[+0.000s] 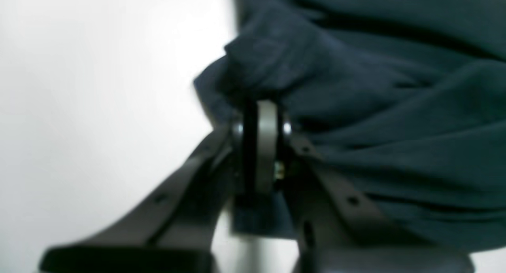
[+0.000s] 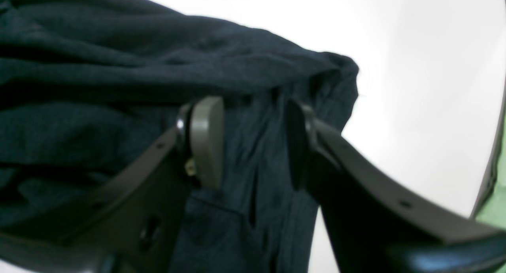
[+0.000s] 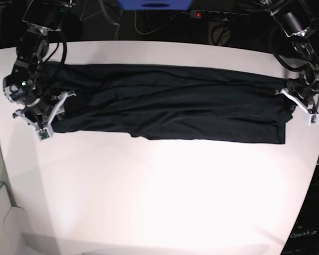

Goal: Fold the T-shirt properly
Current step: 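Pull both strip ends apart to straighten the strip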

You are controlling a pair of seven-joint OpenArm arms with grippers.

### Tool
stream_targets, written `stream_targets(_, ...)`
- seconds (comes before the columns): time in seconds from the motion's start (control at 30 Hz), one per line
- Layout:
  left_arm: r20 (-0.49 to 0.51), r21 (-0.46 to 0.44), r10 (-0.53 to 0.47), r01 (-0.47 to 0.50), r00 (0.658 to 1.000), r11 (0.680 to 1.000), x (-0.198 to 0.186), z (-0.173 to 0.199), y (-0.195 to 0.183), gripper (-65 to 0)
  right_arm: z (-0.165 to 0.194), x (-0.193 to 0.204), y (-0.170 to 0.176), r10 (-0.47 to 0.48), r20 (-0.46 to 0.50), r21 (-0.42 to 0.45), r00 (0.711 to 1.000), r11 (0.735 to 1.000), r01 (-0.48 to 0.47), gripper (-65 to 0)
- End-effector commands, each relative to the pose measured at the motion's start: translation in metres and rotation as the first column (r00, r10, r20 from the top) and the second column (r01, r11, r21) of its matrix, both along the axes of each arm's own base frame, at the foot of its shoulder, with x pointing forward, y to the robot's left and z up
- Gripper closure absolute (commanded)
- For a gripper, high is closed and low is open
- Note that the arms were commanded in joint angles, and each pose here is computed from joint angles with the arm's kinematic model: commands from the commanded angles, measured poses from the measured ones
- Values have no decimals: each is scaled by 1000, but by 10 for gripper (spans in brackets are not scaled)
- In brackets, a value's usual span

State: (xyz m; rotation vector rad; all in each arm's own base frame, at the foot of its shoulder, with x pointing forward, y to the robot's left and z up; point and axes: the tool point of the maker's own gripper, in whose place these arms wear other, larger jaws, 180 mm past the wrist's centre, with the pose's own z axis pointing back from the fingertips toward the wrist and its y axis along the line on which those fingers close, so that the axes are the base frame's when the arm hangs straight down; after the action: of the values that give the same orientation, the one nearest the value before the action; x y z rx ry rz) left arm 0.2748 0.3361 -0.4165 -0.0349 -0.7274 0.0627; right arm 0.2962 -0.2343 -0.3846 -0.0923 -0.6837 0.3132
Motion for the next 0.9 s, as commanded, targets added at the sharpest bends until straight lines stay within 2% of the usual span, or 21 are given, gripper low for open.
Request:
stream_targets(0.0,43,23,1,-2,999,1000,9,15,8,-38,14,11,-1,3,57,3,998,1000,-3,-274)
stream_targets(0.33,76,26,0,-2,997,1000,22,27,8,-38,22,17,-3,4,76,-8,997,1000,-3,-274)
stream_targets(0.57,152,86,-22,9,988,996,35,59,10,-38,23,17,-10,5,73,-27,997,1000,-3,-274)
stream_targets(0.87,170,120,-25,5,985,993,43,72,22,-39,27,16,-26,7,69,-65,998,998,-2,-275)
